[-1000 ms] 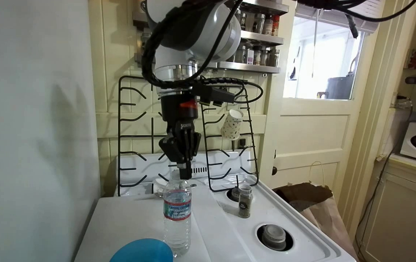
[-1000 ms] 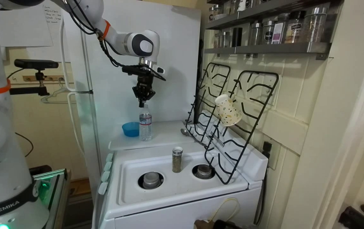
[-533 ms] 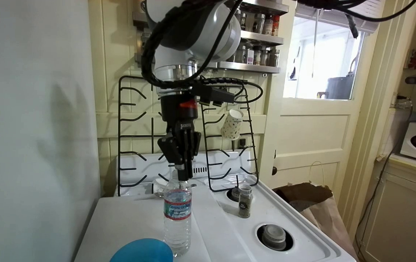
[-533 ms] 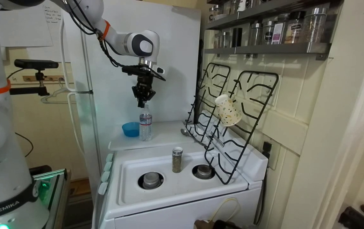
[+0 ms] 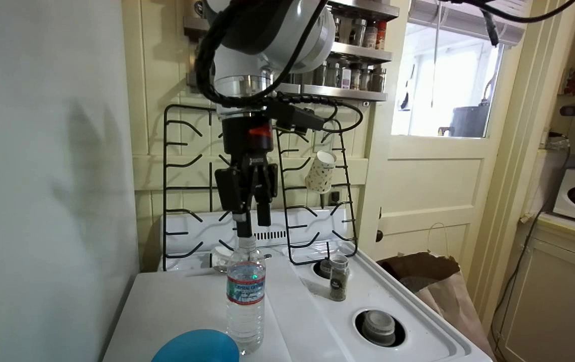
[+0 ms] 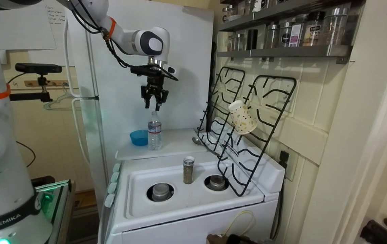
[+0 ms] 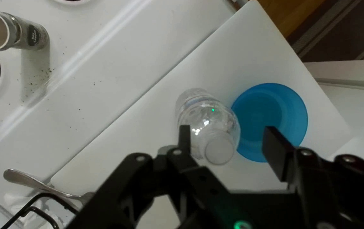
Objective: Place the plastic bottle in the blue bowl
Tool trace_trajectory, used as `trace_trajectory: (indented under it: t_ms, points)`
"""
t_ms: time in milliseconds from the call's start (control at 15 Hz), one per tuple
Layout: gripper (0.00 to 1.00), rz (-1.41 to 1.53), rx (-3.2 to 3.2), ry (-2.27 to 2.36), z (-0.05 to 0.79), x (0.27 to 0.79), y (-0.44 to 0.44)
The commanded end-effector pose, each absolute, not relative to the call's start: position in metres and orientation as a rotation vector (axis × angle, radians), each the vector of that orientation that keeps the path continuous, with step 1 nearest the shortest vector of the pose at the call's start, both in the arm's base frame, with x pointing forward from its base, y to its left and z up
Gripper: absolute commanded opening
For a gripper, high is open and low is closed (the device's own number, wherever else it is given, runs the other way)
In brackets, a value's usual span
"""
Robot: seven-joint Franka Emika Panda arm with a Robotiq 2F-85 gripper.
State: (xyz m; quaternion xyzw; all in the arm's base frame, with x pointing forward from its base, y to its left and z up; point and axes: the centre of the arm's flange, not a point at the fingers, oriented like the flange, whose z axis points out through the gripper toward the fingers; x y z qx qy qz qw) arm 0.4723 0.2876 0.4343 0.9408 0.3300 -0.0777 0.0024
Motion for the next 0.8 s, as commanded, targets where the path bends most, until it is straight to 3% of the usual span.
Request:
trace_trajectory:
  t_ms: [0, 133, 733]
  points:
    - [0.93, -0.208, 2.932, 1.051, 0.442, 0.473, 0.287]
    - [1.0, -0.22, 2.929, 1.066, 0.439, 0.474, 0.289]
    - [1.0, -0.246, 2.949, 1.053, 0.429, 0.477, 0.29]
